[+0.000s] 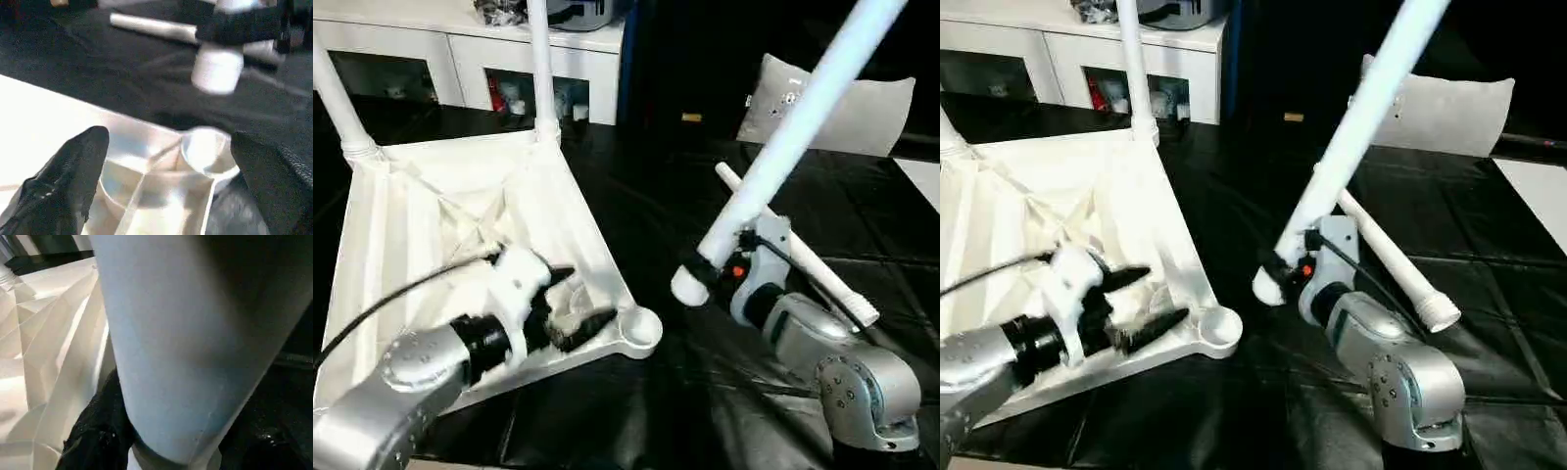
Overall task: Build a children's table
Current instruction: Insert table leg to table base
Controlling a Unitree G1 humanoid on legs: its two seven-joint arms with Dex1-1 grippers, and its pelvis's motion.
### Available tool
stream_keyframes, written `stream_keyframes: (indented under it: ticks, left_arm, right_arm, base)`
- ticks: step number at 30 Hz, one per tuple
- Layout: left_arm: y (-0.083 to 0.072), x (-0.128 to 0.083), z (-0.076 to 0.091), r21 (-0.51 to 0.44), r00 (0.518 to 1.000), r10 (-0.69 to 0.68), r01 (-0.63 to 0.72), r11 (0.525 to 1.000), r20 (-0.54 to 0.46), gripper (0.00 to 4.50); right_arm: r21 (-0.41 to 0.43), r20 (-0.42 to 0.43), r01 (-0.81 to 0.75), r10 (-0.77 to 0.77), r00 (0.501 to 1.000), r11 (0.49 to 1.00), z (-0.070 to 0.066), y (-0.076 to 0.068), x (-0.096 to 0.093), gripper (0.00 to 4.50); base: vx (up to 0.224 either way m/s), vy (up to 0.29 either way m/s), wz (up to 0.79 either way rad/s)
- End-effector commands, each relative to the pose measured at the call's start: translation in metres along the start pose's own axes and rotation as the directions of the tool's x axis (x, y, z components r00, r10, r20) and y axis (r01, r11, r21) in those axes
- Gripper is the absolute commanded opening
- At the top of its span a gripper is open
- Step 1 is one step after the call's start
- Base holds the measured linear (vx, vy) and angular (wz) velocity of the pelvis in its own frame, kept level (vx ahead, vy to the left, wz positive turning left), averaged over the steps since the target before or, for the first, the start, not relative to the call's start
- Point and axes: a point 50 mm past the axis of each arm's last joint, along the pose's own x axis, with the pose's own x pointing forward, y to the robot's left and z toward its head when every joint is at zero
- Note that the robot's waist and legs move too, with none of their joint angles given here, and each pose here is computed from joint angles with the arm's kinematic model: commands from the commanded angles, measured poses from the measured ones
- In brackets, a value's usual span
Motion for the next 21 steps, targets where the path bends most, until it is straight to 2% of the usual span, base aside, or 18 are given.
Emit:
stream_keyframes:
  ticks: [1, 4, 8, 9, 11, 13, 16, 19, 20, 21]
  left_arm:
    - [0.000, -0.002, -0.006, 0.041, 1.000, 0.002, -0.001, 0.999, -0.030, 4.50]
    - [0.000, -0.004, -0.012, 0.080, 0.998, 0.006, -0.001, 0.997, -0.069, 4.50]
    - [-0.003, -0.006, -0.013, 0.078, 0.997, -0.015, 0.021, 0.997, -0.080, 4.50]
    - [-0.005, -0.007, -0.014, 0.078, 0.996, -0.023, 0.030, 0.996, -0.085, 4.50]
    - [-0.006, -0.008, -0.016, 0.082, 0.995, -0.028, 0.036, 0.996, -0.097, 4.50]
    - [-0.010, -0.010, -0.021, 0.069, 0.991, -0.057, 0.066, 0.995, -0.123, 4.50]
    - [-0.013, -0.011, -0.025, 0.084, 0.983, -0.079, 0.093, 0.992, -0.163, 4.50]
    - [-0.012, -0.012, -0.028, 0.057, 0.980, -0.079, 0.091, 0.994, -0.181, 4.50]
    - [-0.013, -0.011, -0.029, 0.042, 0.979, -0.090, 0.099, 0.994, -0.183, 4.22]
    - [-0.013, -0.011, -0.029, 0.037, 0.977, -0.103, 0.112, 0.993, -0.184, 4.15]
  right_arm:
    - [-0.014, 0.006, -0.003, 0.003, 1.000, 1.000, 0.001, 0.000, -0.002, 1.91]
    - [-0.043, 0.006, -0.001, 0.001, 1.000, 0.999, -0.002, -0.001, -0.003, 1.91]
    - [-0.051, 0.001, -0.016, 0.017, 1.000, 0.999, -0.004, 0.001, -0.005, 1.91]
    - [-0.054, 0.013, -0.022, 0.023, 1.000, 0.998, -0.004, 0.002, -0.006, 1.91]
    - [-0.038, 0.122, -0.019, 0.023, 0.992, 0.999, 0.003, 0.003, -0.007, 1.91]
    - [-0.048, 0.058, -0.024, 0.027, 0.998, 0.999, -0.004, 0.002, -0.009, 1.91]
    - [-0.051, 0.059, -0.024, 0.027, 0.998, 0.998, -0.006, 0.001, -0.009, 1.91]
    - [-0.071, 0.050, -0.084, 0.088, 0.995, 0.994, -0.009, 0.004, -0.010, 1.91]
    - [-0.092, 0.047, -0.102, 0.107, 0.993, 0.990, -0.009, 0.005, -0.010, 1.91]
    - [-0.109, 0.043, -0.111, 0.117, 0.992, 0.988, -0.010, 0.005, -0.010, 1.91]
  base:
    - [0.000, 0.000, 0.00]
    - [0.000, 0.000, 0.00]
    - [0.000, 0.000, 0.00]
    - [0.000, 0.000, 0.00]
    - [0.000, 0.000, 0.00]
    - [0.000, 0.000, 0.00]
    - [0.000, 0.000, 0.00]
    - [0.000, 0.000, 0.00]
    - [0.000, 0.000, 0.00]
    - [0.000, 0.000, 0.00]
